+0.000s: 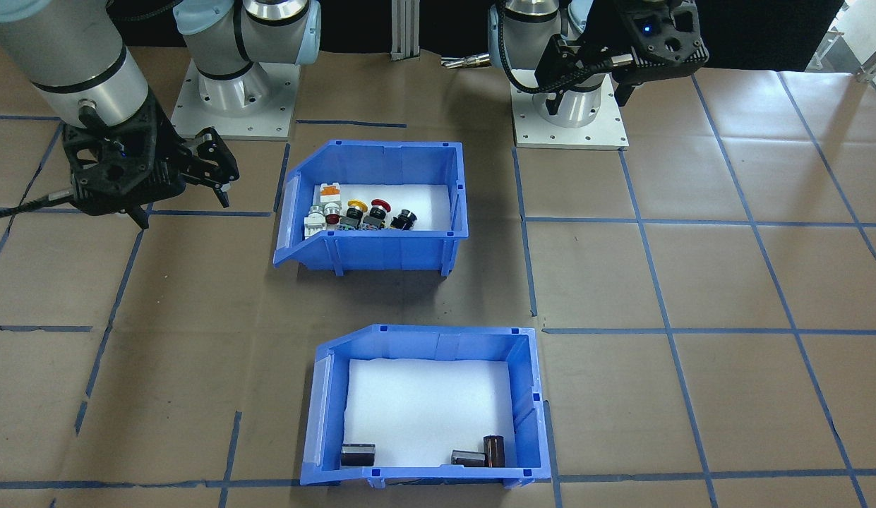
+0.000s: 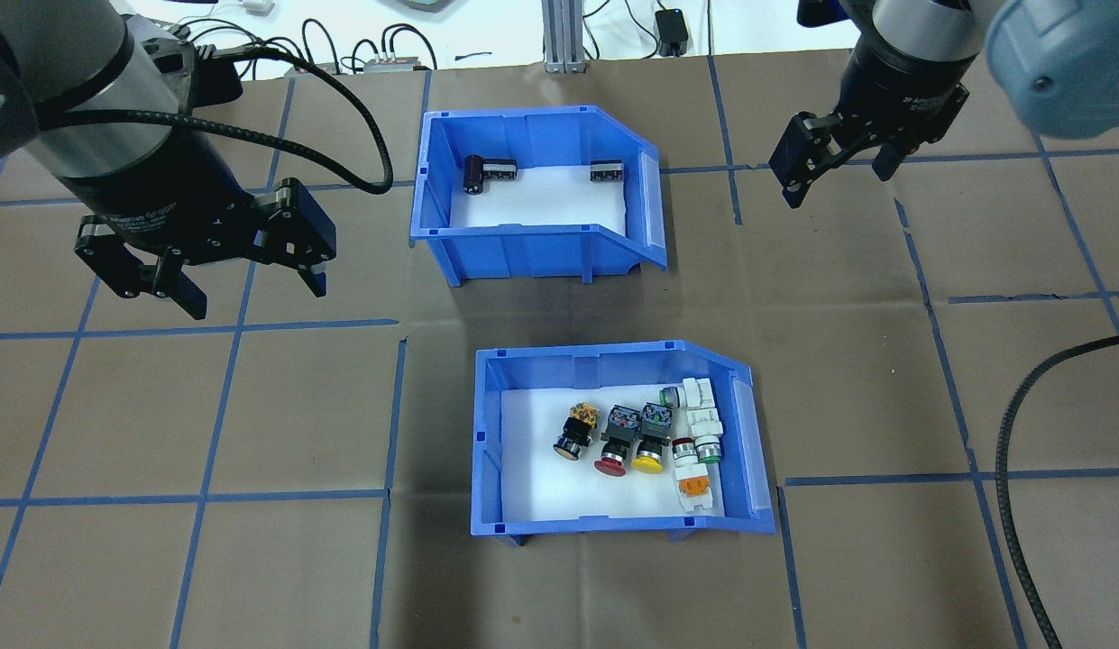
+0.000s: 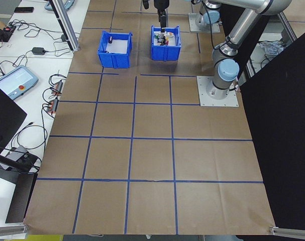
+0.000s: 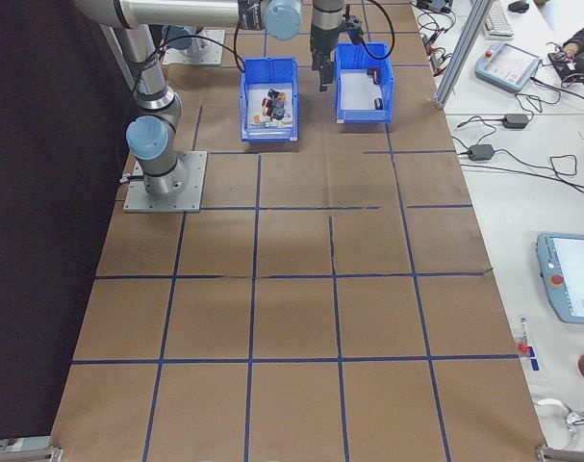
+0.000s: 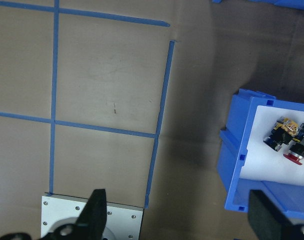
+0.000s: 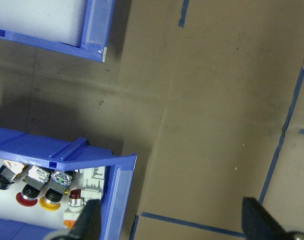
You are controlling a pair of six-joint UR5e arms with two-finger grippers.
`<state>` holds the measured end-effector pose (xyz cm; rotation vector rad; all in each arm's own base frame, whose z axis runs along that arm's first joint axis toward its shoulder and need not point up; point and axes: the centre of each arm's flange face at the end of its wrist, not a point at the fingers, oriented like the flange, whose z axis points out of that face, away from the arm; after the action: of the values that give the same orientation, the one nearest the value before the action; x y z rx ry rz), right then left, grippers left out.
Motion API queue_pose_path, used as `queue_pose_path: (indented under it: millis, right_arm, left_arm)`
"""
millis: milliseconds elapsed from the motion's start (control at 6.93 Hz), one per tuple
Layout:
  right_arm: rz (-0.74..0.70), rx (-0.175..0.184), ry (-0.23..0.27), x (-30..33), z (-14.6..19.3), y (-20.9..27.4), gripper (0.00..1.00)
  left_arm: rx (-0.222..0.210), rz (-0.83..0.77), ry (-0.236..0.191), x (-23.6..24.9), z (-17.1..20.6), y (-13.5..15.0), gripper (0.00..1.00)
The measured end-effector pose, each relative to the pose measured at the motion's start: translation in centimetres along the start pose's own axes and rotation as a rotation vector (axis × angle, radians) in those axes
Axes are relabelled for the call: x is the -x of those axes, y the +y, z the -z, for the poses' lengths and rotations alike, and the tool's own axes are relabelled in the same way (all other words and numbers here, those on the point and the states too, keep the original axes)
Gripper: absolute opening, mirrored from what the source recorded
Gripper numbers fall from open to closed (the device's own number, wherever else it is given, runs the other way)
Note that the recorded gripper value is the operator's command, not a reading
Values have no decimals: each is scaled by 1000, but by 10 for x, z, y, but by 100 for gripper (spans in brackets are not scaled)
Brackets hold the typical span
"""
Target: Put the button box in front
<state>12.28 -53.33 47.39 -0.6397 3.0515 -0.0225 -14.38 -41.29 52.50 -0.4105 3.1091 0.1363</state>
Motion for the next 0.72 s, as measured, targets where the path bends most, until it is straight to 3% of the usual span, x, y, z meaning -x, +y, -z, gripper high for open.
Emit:
queue_pose_path:
  millis: [288,577,721]
  right_arm:
    - [278,-20,0,-5,1,-20,100]
    - [501,-28,7,-1,-1,-49,100]
    - [607,-27,8,15,-7,-73,100]
  left_arm:
    - [38,266,-9,-1,-30,-1,100]
    - [24,567,21,-14,-56,11,100]
    - [49,718,34,-30,-72,27,100]
